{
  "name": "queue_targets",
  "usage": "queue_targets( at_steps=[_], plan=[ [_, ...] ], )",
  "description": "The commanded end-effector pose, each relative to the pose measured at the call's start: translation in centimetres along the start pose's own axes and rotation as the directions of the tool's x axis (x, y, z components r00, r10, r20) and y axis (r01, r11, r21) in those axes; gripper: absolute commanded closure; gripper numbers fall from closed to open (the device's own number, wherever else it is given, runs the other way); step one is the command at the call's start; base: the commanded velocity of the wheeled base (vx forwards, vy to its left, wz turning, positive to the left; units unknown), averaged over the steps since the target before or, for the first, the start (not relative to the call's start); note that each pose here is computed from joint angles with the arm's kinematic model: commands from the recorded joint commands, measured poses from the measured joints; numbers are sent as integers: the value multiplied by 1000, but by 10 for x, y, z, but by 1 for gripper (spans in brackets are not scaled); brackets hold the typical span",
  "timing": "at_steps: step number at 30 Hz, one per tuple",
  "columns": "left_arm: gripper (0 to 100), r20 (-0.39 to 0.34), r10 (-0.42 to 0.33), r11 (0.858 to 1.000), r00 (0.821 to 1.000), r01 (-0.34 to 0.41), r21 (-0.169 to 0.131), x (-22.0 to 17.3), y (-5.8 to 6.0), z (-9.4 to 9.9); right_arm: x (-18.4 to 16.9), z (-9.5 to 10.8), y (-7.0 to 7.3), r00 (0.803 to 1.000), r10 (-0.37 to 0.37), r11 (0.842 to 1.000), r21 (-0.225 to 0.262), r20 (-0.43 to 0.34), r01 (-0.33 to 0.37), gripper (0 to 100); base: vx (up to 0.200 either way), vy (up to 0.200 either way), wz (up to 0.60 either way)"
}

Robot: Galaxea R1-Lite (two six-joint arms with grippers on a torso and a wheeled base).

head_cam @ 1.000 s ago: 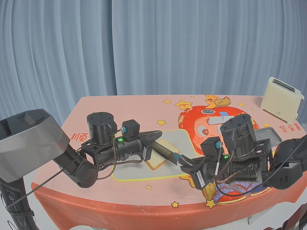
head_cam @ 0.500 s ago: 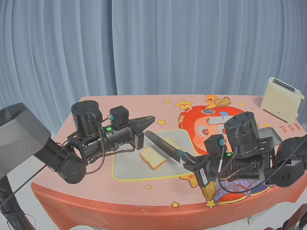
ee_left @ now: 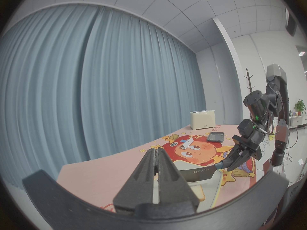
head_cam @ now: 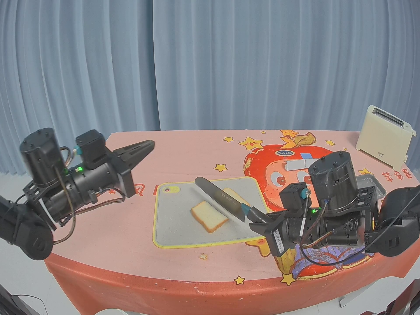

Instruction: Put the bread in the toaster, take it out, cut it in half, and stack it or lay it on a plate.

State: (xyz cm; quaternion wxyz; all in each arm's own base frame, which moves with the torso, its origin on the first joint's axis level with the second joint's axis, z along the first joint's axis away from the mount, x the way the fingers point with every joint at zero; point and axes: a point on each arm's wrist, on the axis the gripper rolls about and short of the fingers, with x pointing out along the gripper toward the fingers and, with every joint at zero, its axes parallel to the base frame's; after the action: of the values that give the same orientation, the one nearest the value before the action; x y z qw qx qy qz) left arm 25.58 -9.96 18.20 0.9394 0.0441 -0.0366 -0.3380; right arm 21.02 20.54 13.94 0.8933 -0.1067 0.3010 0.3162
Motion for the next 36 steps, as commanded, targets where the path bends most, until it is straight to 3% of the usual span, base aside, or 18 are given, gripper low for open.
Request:
queue_targets(
  at_steps=[1, 10, 15, 20, 22, 27, 32, 36],
  plan=[
    [100, 92, 73, 996, 993, -77, 39, -56, -2, 28, -7, 4, 0, 1000, 8, 1000, 0, 26, -8, 100, 0, 0, 0],
    [100, 95, 90, 995, 991, -94, 41, -105, -22, 21, -13, 11, 1, 996, 13, 1000, 7, 90, -13, 100, 0, 0, 0],
    [100, 163, 162, 982, 973, -175, 67, -144, -32, 26, -18, 15, 0, 987, 15, 1000, 12, 157, -17, 100, 0, 0, 0],
    [100, 195, 189, 976, 963, -206, 75, -165, -41, 22, -24, 13, -2, 983, 13, 1000, 15, 181, -16, 100, 0, 0, 0],
    [100, 219, 223, 967, 950, -244, 74, -177, -47, 20, -30, 12, -2, 977, 15, 1000, 19, 214, -19, 100, 0, 0, 0],
    [100, 255, 217, 966, 942, -245, 86, -200, -61, 10, -40, 9, -5, 961, 12, 999, 27, 275, -20, 100, 0, 0, 0],
    [100, 262, 219, 965, 940, -249, 85, -218, -71, 6, -48, 5, -6, 945, 32, 996, 65, 325, -56, 100, 0, 0, 0],
    [100, 257, 219, 965, 941, -248, 84, -238, -82, 1, -49, 3, -3, 931, 47, 995, 62, 361, -75, 100, 0, 0, 0]
  ],
)
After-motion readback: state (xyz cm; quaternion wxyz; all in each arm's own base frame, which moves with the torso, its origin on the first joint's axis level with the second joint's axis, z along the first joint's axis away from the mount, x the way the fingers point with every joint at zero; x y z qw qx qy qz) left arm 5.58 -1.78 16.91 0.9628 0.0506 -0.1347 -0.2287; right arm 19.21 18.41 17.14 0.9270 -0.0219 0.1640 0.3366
